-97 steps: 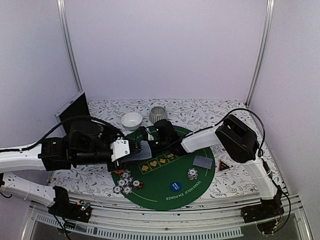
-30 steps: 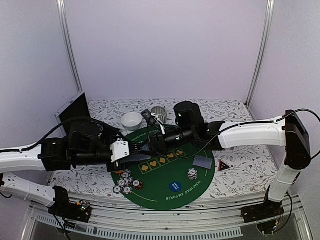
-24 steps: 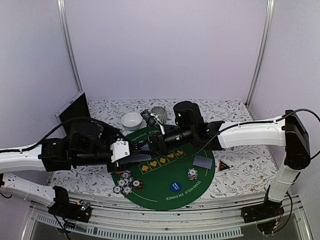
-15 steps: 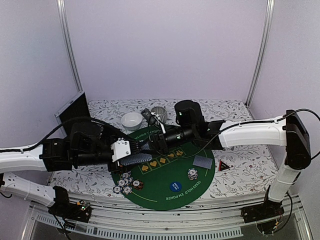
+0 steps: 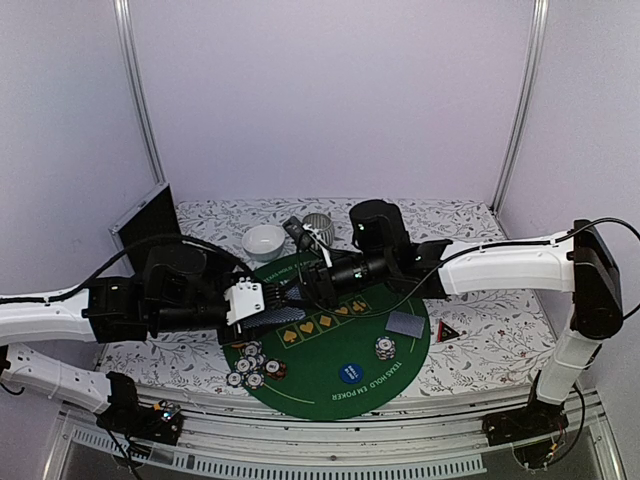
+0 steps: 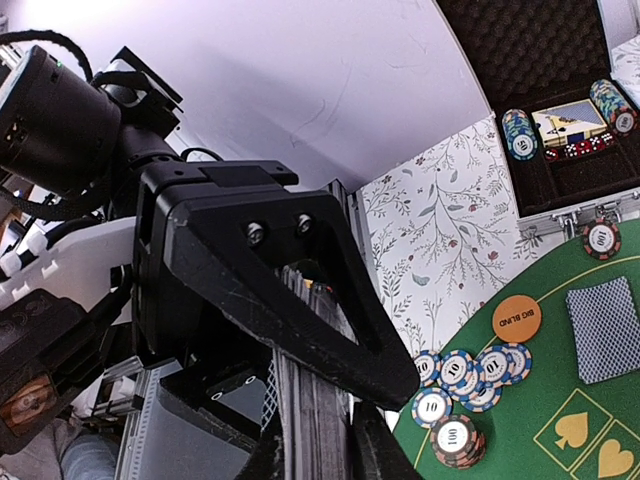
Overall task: Distribute texas hold em gaming equipment
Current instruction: Pass from the right arm to the left
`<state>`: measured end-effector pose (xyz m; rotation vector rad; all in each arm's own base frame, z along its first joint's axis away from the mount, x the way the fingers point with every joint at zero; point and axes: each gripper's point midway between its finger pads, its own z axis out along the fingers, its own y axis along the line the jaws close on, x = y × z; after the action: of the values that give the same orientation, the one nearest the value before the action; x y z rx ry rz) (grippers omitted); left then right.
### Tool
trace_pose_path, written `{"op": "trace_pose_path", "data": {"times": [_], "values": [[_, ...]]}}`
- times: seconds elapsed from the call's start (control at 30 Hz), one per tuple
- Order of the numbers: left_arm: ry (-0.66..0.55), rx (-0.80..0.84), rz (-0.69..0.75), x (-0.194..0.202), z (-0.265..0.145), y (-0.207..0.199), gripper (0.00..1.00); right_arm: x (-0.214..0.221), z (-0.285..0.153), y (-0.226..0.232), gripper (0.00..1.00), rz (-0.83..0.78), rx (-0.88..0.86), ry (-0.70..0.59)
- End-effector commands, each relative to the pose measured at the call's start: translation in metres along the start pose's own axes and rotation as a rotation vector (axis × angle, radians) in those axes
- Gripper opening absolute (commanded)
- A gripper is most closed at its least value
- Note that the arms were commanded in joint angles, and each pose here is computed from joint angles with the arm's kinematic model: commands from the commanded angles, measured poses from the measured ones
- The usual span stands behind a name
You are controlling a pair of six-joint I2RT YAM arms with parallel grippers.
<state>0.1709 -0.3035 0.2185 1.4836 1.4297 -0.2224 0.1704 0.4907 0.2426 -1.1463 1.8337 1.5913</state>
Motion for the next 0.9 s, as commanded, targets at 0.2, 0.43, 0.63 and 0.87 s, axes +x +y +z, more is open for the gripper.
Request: {"op": "trace_pose_path", "data": {"times": [0.2, 0.43, 0.63, 0.87], "values": [[-0.023, -0.046, 0.007, -0.004, -0.005, 0.012, 0.52, -0.007, -0.009, 0.007, 0.35, 0.012, 0.037, -0.010], [-0.028, -0.048, 0.007, -0.005, -0.006, 0.012, 0.52, -0.002, -0.016, -0.011, 0.43, 0.029, 0.163, 0.001], [-0.030, -0.049, 0.006, -0.006, -0.007, 0.013, 0.52, -0.004, -0.028, -0.013, 0.45, 0.020, 0.228, -0.003], [-0.026, -0.049, 0.008, -0.005, -0.006, 0.013, 0.52, -0.006, -0.035, -0.008, 0.45, 0.007, 0.244, 0.002]]}}
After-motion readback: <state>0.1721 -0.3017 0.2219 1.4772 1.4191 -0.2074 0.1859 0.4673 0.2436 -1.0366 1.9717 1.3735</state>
